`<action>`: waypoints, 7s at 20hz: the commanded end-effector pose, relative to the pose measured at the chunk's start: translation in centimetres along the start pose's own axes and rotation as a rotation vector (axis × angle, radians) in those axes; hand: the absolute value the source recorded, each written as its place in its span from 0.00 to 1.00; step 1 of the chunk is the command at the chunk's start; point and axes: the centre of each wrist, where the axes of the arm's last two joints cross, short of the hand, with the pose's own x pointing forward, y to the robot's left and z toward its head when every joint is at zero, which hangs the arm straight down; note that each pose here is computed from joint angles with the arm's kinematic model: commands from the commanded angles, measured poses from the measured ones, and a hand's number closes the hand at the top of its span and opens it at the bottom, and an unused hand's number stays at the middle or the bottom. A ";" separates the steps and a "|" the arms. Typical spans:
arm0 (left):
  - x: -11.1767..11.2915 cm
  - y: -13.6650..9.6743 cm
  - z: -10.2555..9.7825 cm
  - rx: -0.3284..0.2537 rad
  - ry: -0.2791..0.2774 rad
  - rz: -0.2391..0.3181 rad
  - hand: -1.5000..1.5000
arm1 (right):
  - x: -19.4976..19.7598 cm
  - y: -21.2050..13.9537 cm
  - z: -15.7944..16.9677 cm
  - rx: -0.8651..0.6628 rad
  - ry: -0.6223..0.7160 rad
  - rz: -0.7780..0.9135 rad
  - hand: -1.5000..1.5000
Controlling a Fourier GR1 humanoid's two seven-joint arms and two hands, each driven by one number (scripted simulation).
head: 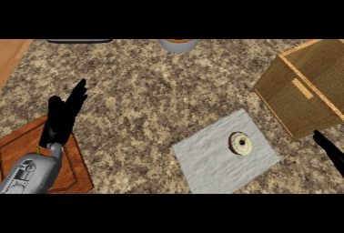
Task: Pick the cupcake from the placemat and place it in the basket
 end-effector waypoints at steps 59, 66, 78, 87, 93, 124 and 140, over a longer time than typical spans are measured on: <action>-1.8 0.3 0.4 0.002 -0.004 -0.004 0.50 | -4.5 13.7 -11.6 0.032 -0.011 0.133 1.00; 0.0 -0.8 0.4 -0.022 -0.006 -0.002 0.50 | -1.9 16.3 -13.2 0.257 -0.074 0.538 1.00; 0.5 -1.1 -0.4 -0.008 -0.009 0.010 0.50 | 7.4 17.6 -12.3 0.303 -0.246 0.657 1.00; -0.1 1.0 0.5 0.008 0.016 -0.001 0.50 | 13.4 9.7 -8.9 0.141 -0.310 0.093 1.00; -0.2 0.0 0.1 0.003 0.014 0.008 0.50 | 17.5 3.2 -6.9 -0.014 -0.308 -0.031 1.00; 1.7 -1.9 -0.5 -0.001 -0.016 -0.001 0.50 | 15.1 -18.8 -18.2 -0.255 0.128 0.503 1.00; -0.4 1.9 -0.6 -0.008 -0.013 -0.003 0.50 | 0.7 -18.1 -21.4 -0.141 0.045 0.477 1.00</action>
